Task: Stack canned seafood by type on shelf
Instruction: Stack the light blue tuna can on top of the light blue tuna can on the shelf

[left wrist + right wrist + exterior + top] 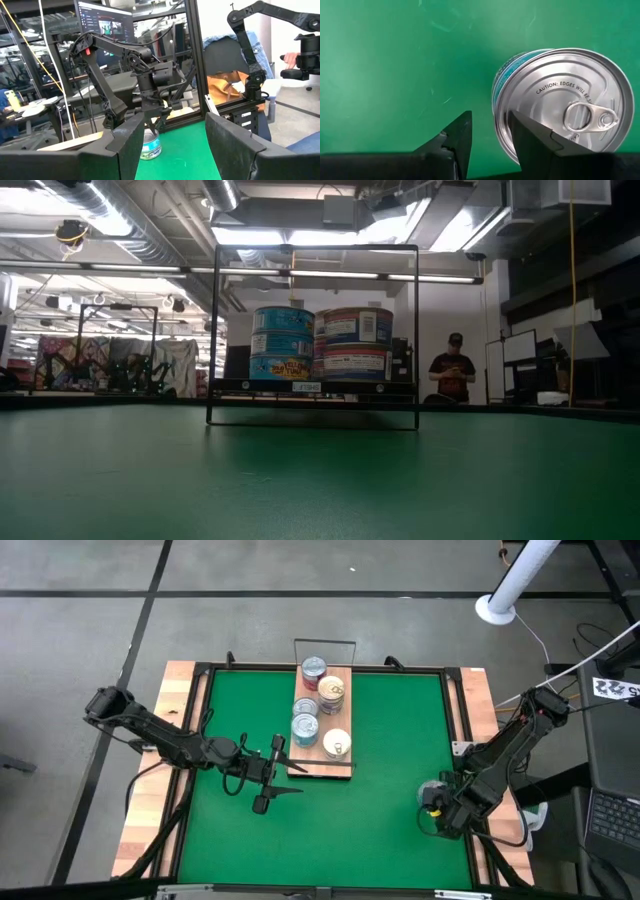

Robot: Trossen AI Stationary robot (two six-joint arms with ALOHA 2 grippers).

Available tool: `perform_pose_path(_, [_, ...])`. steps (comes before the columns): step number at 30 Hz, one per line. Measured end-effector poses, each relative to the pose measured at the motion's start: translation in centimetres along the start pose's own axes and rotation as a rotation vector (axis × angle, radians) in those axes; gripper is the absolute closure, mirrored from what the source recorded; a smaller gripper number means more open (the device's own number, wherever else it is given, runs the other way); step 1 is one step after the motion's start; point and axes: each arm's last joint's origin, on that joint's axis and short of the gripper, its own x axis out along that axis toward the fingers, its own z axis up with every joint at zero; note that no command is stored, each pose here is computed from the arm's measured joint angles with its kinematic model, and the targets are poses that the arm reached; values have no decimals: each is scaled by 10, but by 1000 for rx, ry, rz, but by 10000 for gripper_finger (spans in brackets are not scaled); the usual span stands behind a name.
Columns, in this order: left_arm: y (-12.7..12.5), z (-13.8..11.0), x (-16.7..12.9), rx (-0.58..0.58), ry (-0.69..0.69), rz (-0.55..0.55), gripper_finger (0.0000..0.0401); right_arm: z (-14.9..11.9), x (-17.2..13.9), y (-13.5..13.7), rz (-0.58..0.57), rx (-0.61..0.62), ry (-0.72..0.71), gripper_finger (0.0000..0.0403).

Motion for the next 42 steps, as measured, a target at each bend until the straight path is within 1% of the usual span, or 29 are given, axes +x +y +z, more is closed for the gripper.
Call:
perform_pose_path(4, [0,-1,0,1,5,-1,196,1,2,0,-38,-2,-34,265])
perform_pose_path(11, [0,-1,0,1,6,-1,196,3,10,3,-100,-10,-25,265])
perform_pose_path(16, [0,-2,0,3,25,-4,196,4,11,1,-154,8,-70,268])
perform_pose_path(20, [0,-3,0,4,26,-5,196,4,12,-2,-189,8,-88,300])
perform_pose_path(26, [0,-3,0,4,26,-5,196,4,12,-3,-201,6,-91,378])
perform_pose_path(28, [0,-3,0,4,25,-5,196,4,12,-2,-199,7,-93,394])
perform_pose_path(32, [0,-2,0,3,25,-4,196,4,12,-2,-198,10,-100,389])
perform_pose_path(36, [0,-2,0,3,24,-4,196,5,10,-1,-196,12,-108,399])
perform_pose_path(42, [0,-2,0,3,24,-4,196,12,-2,6,-188,14,-181,402])
